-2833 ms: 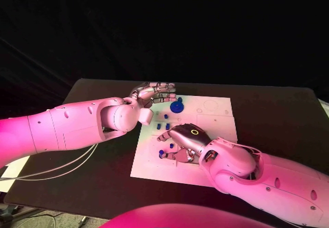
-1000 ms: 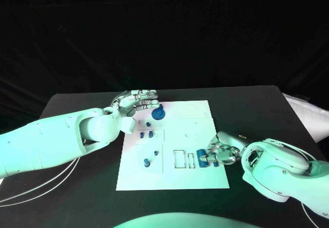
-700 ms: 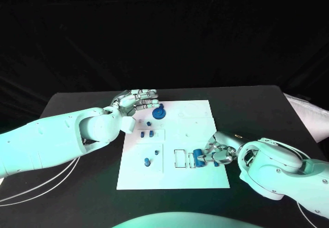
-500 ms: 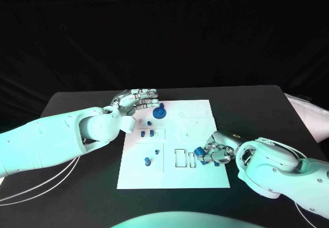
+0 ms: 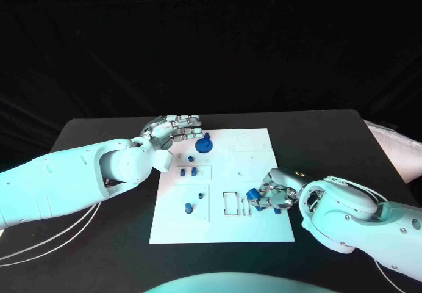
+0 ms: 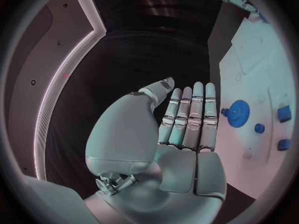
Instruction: Assemble the parts on the task board
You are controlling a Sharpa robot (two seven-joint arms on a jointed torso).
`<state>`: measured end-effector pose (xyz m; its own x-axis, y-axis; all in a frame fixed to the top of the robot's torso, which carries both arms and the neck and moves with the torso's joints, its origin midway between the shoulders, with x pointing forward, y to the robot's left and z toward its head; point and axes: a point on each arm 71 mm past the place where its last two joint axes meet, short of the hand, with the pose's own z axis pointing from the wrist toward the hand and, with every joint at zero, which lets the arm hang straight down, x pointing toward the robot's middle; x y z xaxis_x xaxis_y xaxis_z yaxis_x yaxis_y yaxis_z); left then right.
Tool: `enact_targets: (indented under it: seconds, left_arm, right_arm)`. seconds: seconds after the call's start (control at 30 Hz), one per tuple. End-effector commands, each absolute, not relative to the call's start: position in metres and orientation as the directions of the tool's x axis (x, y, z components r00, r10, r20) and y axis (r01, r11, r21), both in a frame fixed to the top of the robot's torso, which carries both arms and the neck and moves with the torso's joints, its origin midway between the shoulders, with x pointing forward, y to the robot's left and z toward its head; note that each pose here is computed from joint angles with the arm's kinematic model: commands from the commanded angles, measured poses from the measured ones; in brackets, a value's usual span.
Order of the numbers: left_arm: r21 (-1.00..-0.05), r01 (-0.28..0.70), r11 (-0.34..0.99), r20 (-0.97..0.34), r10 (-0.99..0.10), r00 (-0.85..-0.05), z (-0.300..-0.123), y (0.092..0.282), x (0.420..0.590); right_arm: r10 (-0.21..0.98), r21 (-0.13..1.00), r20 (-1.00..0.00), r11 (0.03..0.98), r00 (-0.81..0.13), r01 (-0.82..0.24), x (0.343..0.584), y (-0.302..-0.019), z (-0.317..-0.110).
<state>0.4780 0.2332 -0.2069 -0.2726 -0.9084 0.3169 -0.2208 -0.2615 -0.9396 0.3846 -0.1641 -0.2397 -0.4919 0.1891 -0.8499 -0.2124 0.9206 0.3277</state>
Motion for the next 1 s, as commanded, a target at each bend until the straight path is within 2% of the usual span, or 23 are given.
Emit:
enact_targets:
  seconds: [0.03,0.23,0.63,1.0]
  left_arm:
    - [-0.939,-0.216,-0.267,0.324,-0.899,-0.295,-0.205,0.231,0.477]
    - [-0.939,-0.217,-0.268,0.324,-0.898,-0.296,-0.206,0.23,0.478]
    - [-0.939,-0.217,-0.268,0.325,-0.897,-0.298,-0.206,0.23,0.478]
    - [-0.937,-0.224,-0.268,0.328,-0.895,-0.302,-0.206,0.229,0.478]
  right_arm:
    - [0.136,0.278,-0.835,0.941,-0.533,-0.195,0.382,-0.17,-0.253]
    - [0.103,0.253,-0.822,0.947,-0.56,-0.198,0.382,-0.171,-0.256]
    - [0.369,0.456,-0.825,0.882,-0.429,-0.118,0.38,-0.172,-0.233]
    - [0.411,0.497,-0.804,0.861,-0.428,-0.106,0.379,-0.169,-0.225]
